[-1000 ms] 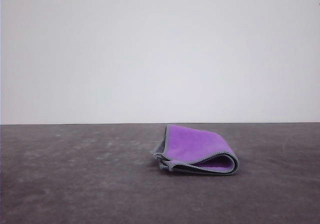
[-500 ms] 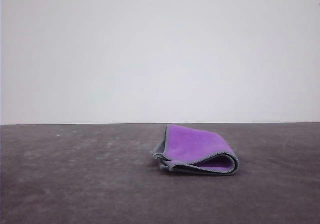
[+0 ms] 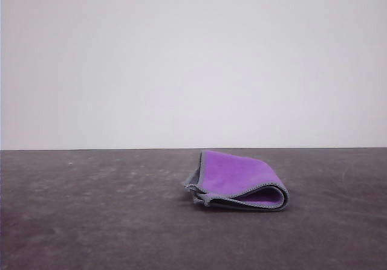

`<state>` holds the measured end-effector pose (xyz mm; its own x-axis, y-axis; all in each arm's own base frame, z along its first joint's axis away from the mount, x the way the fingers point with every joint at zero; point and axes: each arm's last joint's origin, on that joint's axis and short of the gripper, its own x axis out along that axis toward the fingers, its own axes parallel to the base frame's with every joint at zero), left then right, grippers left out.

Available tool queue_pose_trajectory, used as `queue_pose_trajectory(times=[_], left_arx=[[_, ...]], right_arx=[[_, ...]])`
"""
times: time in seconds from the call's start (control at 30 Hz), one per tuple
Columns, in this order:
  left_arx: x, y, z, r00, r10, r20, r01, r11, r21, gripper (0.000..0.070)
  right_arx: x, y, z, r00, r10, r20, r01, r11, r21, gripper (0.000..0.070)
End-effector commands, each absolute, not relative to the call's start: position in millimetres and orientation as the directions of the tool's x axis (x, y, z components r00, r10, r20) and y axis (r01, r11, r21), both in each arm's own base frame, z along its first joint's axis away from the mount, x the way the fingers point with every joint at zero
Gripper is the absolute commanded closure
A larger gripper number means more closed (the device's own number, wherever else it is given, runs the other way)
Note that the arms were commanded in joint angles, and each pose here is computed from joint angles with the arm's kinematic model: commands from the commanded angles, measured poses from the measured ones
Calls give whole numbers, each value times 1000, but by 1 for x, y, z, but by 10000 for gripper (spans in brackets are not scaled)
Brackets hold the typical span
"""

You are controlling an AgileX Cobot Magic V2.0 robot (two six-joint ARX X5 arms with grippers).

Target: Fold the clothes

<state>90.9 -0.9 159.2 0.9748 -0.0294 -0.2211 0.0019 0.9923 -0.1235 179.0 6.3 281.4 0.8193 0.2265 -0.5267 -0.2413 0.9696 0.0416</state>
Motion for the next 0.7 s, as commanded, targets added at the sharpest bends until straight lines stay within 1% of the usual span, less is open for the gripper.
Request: queue_pose_trajectory(times=[0.0,0.1,0.23,0.47,0.57,0.67], left_arx=[[92,-1,152,969,-29,-246,-2,992,-125,696],[92,-1,152,969,-29,-246,-2,992,-125,696],[92,-1,152,969,-29,-246,-2,992,-125,696],[92,-1,152,969,-29,-246,-2,992,-125,696],[92,-1,152,969,-29,-246,-2,992,-125,696],[92,-1,152,969,-29,-246,-2,992,-125,696]], right_arx=[[168,6,283,864,213,-456,-241,971,-2,688],[148,5,275,915,193,-355,-219,975,-34,688],[123,4,256,948,168,-271,-191,980,-61,688],[101,2,211,966,92,-241,-115,990,-85,688],[97,2,199,971,73,-228,-96,991,-91,688],[94,2,193,975,67,-210,-88,992,-94,688]])
